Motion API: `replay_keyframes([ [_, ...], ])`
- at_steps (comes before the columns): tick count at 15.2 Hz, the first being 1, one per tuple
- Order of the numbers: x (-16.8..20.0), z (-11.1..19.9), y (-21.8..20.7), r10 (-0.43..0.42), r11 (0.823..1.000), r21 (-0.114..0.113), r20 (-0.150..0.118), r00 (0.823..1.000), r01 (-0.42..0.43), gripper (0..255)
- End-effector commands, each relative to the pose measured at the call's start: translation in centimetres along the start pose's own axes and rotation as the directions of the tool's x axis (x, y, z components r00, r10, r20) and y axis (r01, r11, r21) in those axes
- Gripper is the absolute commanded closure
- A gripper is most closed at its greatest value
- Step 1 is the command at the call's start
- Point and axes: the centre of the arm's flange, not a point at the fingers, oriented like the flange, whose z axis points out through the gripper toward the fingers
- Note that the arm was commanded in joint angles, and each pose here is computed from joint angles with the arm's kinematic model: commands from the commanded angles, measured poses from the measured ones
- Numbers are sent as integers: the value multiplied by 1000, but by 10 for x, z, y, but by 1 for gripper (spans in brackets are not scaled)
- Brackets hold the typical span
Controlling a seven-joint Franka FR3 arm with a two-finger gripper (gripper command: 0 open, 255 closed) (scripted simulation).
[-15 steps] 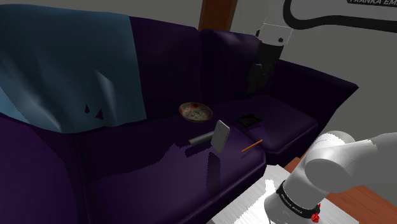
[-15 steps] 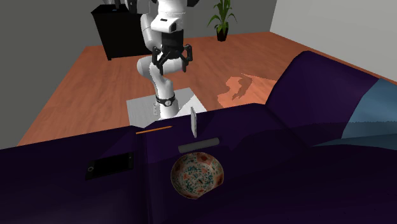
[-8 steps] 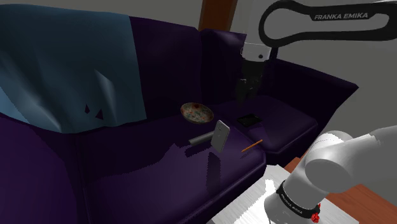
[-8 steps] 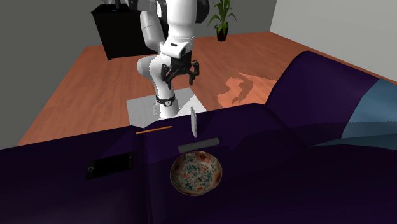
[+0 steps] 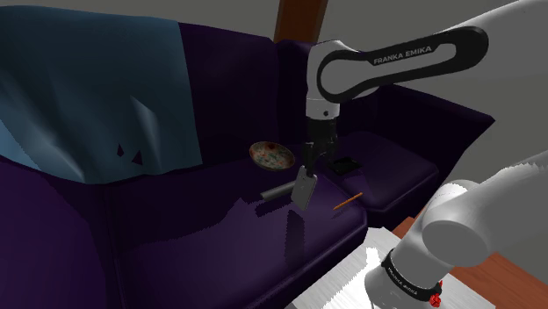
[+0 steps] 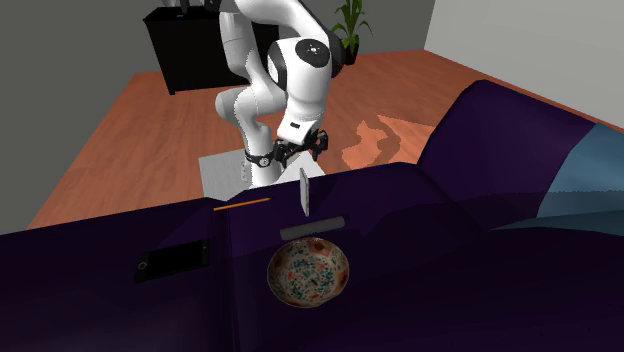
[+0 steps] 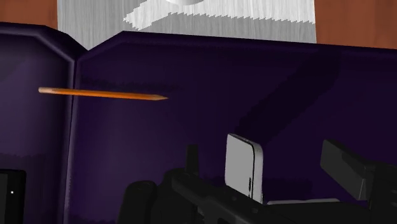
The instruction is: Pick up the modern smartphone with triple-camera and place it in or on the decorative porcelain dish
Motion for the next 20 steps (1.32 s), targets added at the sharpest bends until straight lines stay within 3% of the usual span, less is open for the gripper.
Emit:
replay_keyframes([
  [1, 7, 14, -3, 4, 1000, 6, 18, 1000, -4, 0],
  [8, 6, 49, -4, 4, 1000, 5, 18, 1000, -4, 0],
  [15, 6, 49, -4, 4, 1000, 5, 18, 1000, -4, 0],
  [16, 6, 49, -4, 4, 1000, 5, 18, 1000, -4, 255],
  [20, 6, 49, -4, 4, 1000, 5, 18, 1000, -4, 255],
])
